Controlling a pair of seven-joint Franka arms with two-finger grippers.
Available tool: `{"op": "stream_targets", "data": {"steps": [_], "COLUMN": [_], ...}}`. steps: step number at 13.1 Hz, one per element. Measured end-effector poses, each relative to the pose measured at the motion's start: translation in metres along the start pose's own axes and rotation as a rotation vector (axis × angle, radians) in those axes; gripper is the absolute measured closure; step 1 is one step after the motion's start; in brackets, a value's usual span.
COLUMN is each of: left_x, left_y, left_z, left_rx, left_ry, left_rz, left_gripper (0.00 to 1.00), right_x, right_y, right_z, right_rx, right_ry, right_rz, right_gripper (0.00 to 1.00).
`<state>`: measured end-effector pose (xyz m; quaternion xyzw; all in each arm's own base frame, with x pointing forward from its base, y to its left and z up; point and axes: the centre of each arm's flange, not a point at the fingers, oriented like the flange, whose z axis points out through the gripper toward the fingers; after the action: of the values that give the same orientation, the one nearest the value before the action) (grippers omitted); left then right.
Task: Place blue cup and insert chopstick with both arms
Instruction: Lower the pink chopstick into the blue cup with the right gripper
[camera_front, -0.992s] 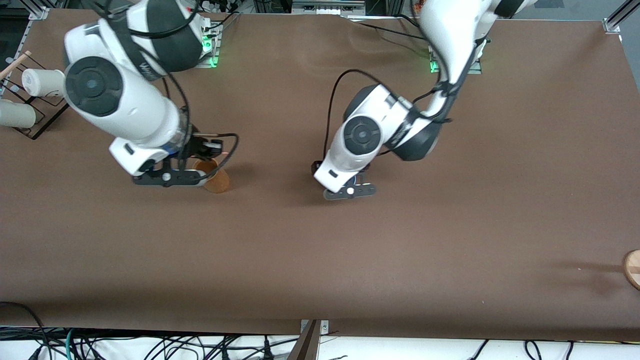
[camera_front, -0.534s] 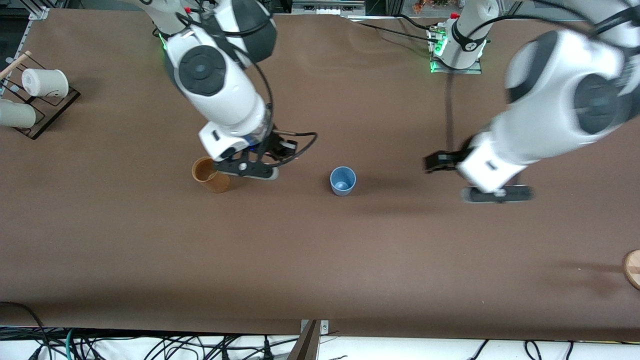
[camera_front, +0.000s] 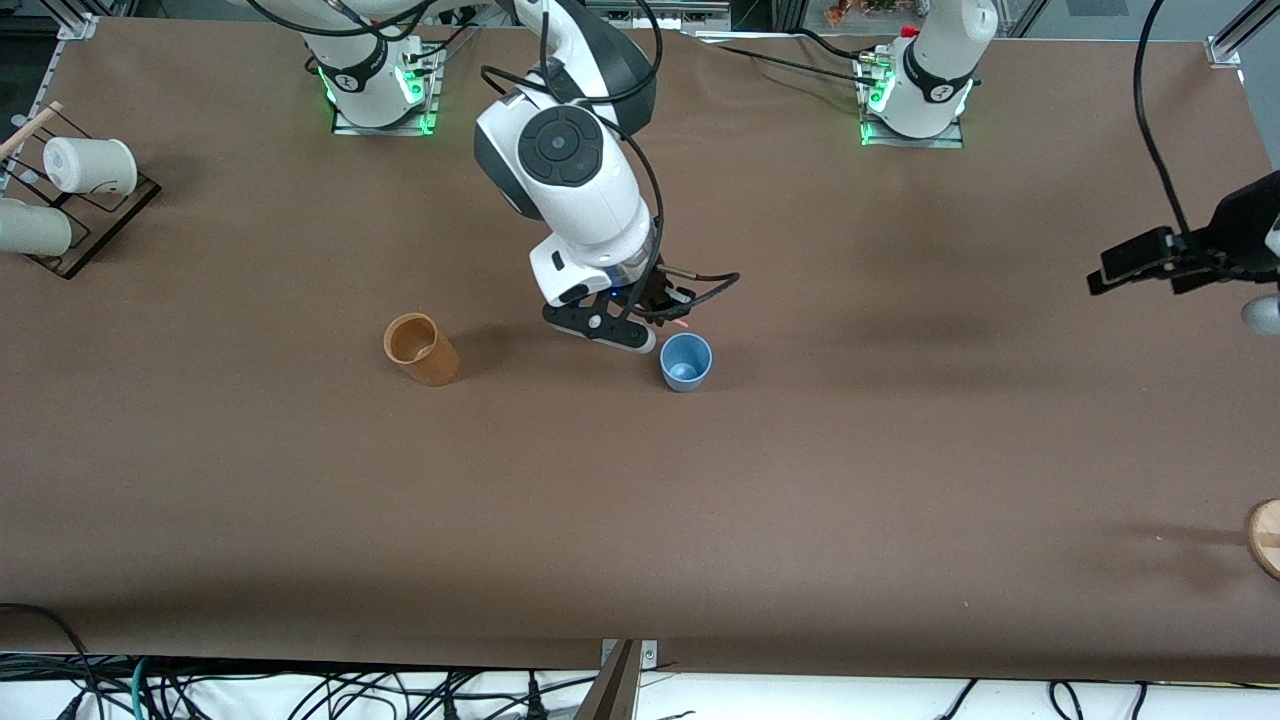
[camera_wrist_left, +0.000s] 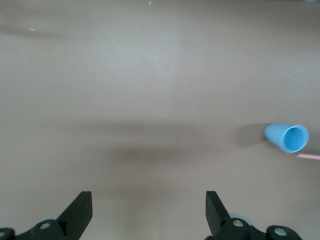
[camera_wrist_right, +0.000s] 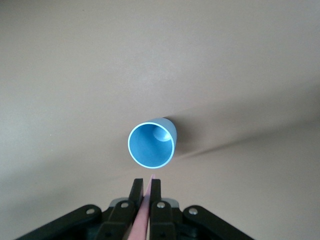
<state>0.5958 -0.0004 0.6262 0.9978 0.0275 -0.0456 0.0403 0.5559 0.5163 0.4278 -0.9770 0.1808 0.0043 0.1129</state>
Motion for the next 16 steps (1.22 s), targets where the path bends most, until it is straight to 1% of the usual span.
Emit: {"op": "stream_targets", "data": {"steps": [2, 5, 9, 12, 13, 14, 16], "left_x": [-0.009, -0.008, -0.008, -0.008, -0.008, -0.008, -0.007], "left_y": [0.005, 0.009, 0.008, 0.007, 0.007, 0.006, 0.005], "left_z": [0.007, 0.021, 0.024, 0.024, 0.024, 0.024, 0.024], "left_rx": [0.021, 0.024, 0.024, 0.024, 0.024, 0.024, 0.024], "left_ry": [-0.022, -0.052, -0.059, -0.059, -0.059, -0.059, -0.059], "left_rz": [0.019, 0.029, 0.030, 0.028, 0.027, 0.026, 0.024], "left_gripper": [0.00, 0.00, 0.00, 0.00, 0.00, 0.00, 0.00], "right_x": [0.002, 0.004, 0.011, 0.015, 0.016, 0.016, 0.017], "right_y": [-0.001, -0.001, 0.002, 0.002, 0.002, 0.002, 0.003], "right_z": [0.011, 0.015, 0.014, 0.025, 0.033, 0.041, 0.048], "right_rx": [0.005, 0.005, 0.006, 0.015, 0.014, 0.010, -0.002], "right_ry": [0.003, 0.006, 0.017, 0.025, 0.026, 0.030, 0.041], "right_rz": [0.004, 0.007, 0.017, 0.020, 0.020, 0.017, 0.009], "right_gripper": [0.92, 0.92, 0.92, 0.92, 0.86, 0.78, 0.54]}}
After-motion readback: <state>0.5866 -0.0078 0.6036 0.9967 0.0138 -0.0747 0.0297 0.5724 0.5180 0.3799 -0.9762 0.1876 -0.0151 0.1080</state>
